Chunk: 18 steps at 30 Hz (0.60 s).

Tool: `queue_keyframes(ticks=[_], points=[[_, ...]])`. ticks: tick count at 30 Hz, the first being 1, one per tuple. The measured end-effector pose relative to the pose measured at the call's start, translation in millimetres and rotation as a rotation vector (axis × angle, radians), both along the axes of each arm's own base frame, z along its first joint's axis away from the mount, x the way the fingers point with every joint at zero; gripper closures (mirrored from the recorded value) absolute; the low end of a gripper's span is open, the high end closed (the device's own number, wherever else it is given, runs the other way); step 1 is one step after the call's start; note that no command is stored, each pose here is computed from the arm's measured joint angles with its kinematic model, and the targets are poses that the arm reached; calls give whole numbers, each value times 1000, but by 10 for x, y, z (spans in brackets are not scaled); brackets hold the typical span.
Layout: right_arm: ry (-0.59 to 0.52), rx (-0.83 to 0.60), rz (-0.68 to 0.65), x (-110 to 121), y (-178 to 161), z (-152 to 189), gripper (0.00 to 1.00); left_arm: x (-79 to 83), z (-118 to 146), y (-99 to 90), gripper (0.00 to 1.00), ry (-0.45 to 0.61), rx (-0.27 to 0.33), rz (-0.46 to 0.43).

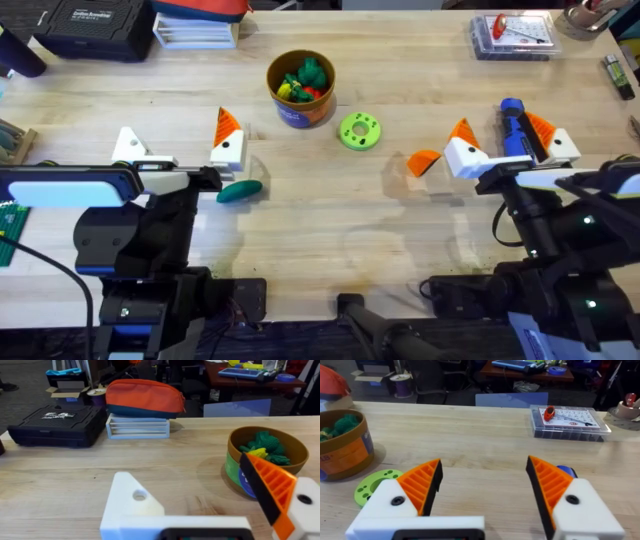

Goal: Pick up the gripper from the table and insert it into the empty holder that is missing its gripper. Then pick up a screw, insert it into the mounting hole, and use the screwdriver to tighten it. Finally, clean up the table by picking up the vegetable and placing it into the bucket.

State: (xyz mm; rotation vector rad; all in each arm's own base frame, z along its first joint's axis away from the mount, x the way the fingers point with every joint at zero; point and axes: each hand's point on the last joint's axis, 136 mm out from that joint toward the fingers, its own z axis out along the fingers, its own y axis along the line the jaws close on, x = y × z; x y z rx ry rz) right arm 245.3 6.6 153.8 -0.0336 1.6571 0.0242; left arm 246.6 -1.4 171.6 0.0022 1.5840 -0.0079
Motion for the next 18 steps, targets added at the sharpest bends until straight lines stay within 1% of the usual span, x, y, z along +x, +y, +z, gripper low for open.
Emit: queue_keyframes(ticks=[10,12,14,15,18], points=[[4,-1,-6,-1,-12,-7,8,-1,15,-1,74,-5,3,-1],[9,5,-7,-4,-14,-14,8,-9,0,-2,74,13,3,-1],[47,15,-10,-29,-17,-35,8,-44,30,-1,74,48,4,-1],[92,19,-9,-66,-13,-54,7,-73,92,-2,74,68,5,-1],[197,29,-9,-175,-9,-16,7,-171,374,-7,74,123,5,-5]])
